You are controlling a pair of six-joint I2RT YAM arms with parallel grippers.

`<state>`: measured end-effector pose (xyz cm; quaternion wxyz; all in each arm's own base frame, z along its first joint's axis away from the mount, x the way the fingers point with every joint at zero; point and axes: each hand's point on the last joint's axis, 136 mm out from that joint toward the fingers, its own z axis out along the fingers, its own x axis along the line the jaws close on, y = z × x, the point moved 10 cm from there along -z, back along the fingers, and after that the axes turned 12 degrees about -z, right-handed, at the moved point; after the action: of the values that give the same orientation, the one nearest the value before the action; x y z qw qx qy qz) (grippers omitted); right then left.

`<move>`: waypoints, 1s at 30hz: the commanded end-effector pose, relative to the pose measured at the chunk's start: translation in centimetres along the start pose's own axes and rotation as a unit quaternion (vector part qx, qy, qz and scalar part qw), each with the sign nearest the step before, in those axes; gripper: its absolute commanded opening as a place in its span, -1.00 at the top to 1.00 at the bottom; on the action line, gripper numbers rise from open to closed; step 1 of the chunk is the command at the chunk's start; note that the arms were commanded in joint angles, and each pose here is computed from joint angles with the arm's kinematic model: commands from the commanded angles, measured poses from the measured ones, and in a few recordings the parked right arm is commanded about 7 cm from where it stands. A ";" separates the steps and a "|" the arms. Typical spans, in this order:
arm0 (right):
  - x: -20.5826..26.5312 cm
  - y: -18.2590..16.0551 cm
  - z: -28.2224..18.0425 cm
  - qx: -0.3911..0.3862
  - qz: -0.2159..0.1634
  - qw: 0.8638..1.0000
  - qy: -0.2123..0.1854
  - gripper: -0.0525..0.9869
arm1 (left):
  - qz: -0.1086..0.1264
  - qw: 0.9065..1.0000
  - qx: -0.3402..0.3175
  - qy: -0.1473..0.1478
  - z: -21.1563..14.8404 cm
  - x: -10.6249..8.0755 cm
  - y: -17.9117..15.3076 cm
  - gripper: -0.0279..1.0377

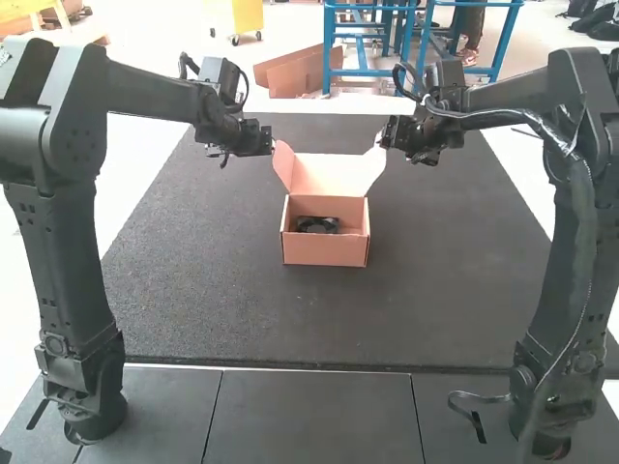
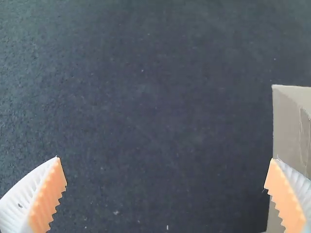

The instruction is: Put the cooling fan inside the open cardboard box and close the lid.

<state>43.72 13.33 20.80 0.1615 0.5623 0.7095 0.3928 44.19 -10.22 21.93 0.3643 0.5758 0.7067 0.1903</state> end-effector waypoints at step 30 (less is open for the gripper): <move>1.2 1.9 -0.8 -0.017 0.028 0.998 0.060 0.64 | 0.016 0.999 0.027 -0.042 -1.0 -2.5 -0.3 -0.87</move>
<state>43.56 13.95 21.26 0.1176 0.5626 0.7035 0.4180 43.12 -12.26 21.43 0.3562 0.6054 0.6961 0.1487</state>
